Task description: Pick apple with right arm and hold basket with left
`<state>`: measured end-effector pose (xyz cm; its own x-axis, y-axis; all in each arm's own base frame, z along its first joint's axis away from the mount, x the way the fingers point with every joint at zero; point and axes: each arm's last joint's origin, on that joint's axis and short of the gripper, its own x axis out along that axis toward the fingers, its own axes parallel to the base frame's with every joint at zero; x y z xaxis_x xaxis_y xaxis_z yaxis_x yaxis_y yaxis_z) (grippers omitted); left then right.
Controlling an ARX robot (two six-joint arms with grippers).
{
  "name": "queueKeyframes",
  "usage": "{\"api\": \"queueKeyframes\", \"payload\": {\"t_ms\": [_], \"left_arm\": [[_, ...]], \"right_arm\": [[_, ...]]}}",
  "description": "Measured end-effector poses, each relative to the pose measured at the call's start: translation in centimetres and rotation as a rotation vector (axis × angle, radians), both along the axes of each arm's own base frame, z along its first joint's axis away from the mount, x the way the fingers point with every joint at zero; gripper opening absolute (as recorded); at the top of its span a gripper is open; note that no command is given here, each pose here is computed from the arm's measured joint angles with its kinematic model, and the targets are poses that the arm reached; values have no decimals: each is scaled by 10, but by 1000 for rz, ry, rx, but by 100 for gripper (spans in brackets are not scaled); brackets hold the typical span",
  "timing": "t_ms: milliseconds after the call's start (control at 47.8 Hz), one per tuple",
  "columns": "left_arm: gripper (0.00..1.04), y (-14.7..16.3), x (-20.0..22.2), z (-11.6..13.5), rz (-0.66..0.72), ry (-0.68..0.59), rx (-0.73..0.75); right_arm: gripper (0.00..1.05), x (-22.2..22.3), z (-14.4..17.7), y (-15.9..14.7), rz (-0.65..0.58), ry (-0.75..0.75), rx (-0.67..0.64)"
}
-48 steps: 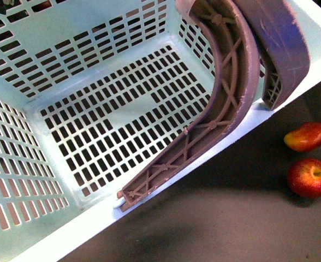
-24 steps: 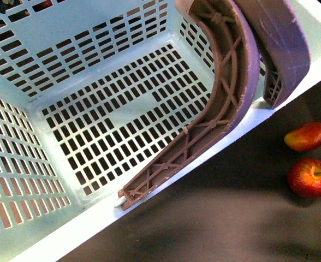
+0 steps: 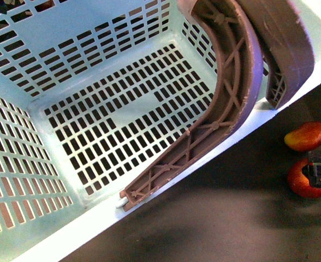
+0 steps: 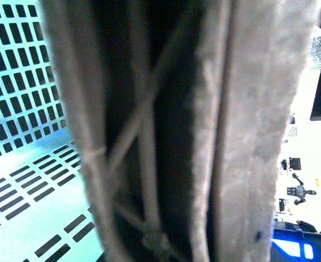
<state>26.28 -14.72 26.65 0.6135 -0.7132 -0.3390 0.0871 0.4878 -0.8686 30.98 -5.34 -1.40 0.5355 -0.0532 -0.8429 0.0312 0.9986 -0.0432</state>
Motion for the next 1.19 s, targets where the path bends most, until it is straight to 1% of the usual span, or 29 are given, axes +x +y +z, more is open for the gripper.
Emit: {"api": "queueKeyframes", "payload": {"t_ms": [188,502,690,732,774,878,1045,1192], "left_arm": [[16,0,0,0,4,-1,1],[16,0,0,0,1,0,0],[16,0,0,0,1,0,0],[16,0,0,0,1,0,0],[16,0,0,0,1,0,0],[16,0,0,0,1,0,0],[16,0,0,0,1,0,0],[16,0,0,0,2,0,1]], "right_arm": [[96,10,-15,4,37,34,-40],[96,20,-32,6,54,63,-50],[96,25,-36,9,61,74,-55],[92,25,-37,10,62,75,-56],[86,25,-37,10,64,74,-56],[81,25,-37,10,63,75,-56],[80,17,-29,9,61,47,-48],[80,7,-10,9,73,-9,-35]]}}
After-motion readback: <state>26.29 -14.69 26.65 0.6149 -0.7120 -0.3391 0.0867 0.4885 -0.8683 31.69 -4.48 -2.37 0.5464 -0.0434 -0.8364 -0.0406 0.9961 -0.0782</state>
